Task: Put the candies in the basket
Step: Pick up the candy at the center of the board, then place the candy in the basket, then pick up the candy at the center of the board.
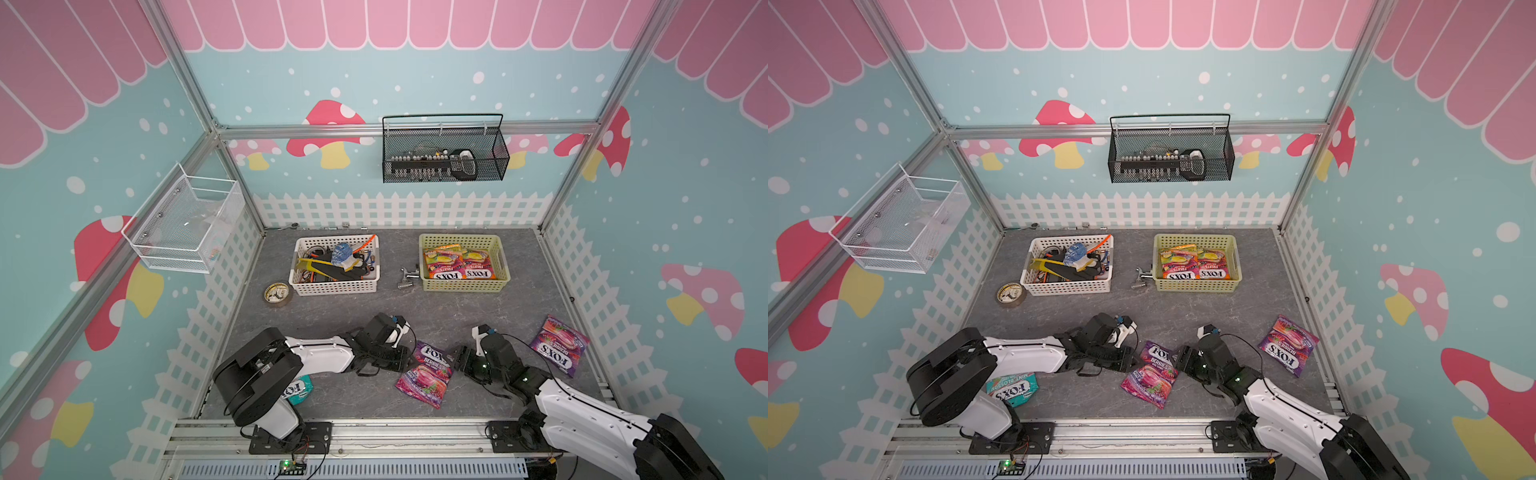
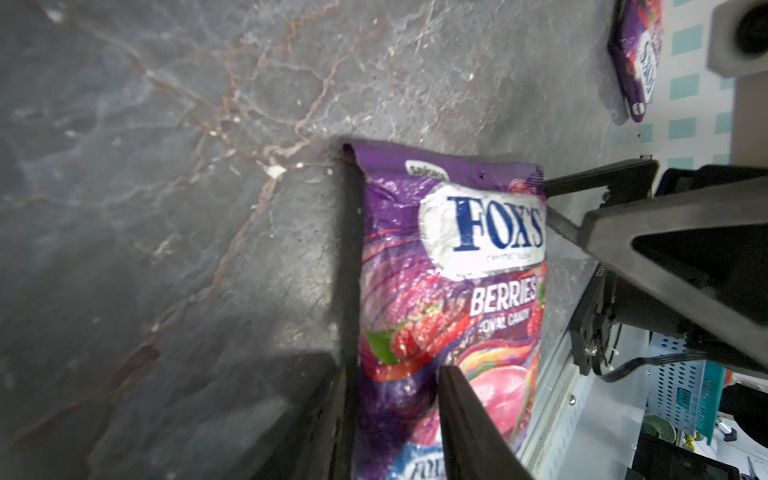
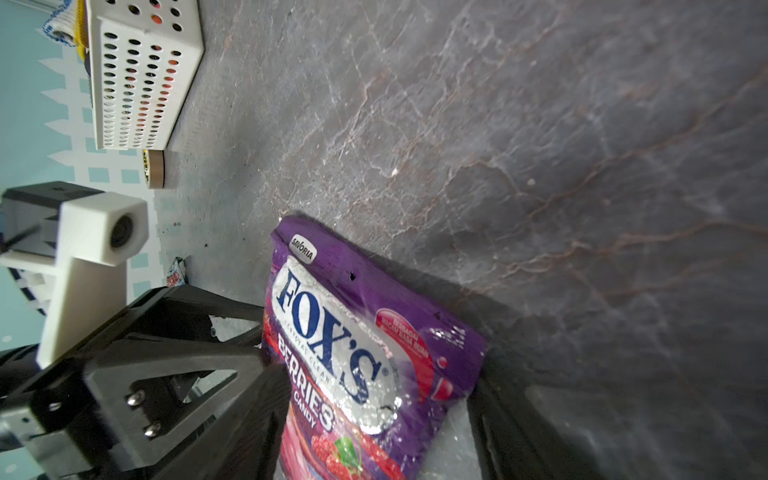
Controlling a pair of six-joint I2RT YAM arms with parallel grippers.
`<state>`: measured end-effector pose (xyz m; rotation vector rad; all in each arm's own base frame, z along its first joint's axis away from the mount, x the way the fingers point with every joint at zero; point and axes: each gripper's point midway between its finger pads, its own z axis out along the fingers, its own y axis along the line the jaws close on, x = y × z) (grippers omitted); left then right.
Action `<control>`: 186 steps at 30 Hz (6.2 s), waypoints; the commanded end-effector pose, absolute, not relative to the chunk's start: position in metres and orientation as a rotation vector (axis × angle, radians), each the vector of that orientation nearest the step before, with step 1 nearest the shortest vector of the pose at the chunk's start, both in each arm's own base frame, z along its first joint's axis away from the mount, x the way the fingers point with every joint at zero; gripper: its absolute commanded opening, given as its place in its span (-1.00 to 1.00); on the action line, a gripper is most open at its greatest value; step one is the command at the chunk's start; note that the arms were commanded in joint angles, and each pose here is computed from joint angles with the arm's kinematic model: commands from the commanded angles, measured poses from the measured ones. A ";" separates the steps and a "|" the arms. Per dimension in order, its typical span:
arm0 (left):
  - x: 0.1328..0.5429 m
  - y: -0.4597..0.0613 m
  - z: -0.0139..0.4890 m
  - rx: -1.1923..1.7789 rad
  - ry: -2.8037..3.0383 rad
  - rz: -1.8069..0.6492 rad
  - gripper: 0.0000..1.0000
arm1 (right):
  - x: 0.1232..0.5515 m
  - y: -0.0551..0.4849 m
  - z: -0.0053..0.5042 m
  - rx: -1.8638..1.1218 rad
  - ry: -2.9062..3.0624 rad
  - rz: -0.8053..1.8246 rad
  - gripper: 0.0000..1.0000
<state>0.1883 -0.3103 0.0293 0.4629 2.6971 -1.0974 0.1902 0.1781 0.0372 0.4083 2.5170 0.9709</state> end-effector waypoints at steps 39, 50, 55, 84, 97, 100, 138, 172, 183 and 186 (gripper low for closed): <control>0.224 -0.282 0.084 0.345 2.510 -0.989 0.05 | 0.234 0.207 0.156 -0.137 2.090 0.947 -1.00; 0.258 -0.239 0.213 0.411 2.137 -0.791 0.88 | 0.319 0.197 0.276 -0.283 1.959 0.487 -1.00; 0.249 -0.227 0.236 0.437 2.076 -0.756 0.98 | 0.372 0.167 0.294 -0.249 1.979 0.403 -1.00; 0.242 -0.207 0.234 0.394 2.041 -0.704 0.98 | 0.487 0.085 0.244 -0.194 2.059 0.298 -1.00; 0.242 -0.205 0.233 0.388 2.041 -0.695 0.99 | 0.515 0.059 0.185 -0.110 2.144 0.327 -0.99; 0.242 -0.205 0.233 0.388 2.040 -0.693 0.99 | 0.528 0.046 0.173 -0.085 2.163 0.289 -0.81; 0.274 -0.108 0.155 -0.315 2.275 -0.373 0.99 | 0.408 0.046 0.186 0.239 2.183 0.503 0.64; 0.187 0.127 0.049 -1.875 1.903 0.111 0.98 | 0.298 0.215 0.135 -0.163 2.218 1.057 0.97; 0.197 0.097 0.033 -1.860 1.993 -0.145 0.95 | 0.275 0.287 0.119 -0.296 2.283 1.131 0.90; 0.192 0.090 0.031 -1.896 2.000 -0.177 0.91 | 0.264 0.322 0.120 -0.344 2.291 1.195 0.86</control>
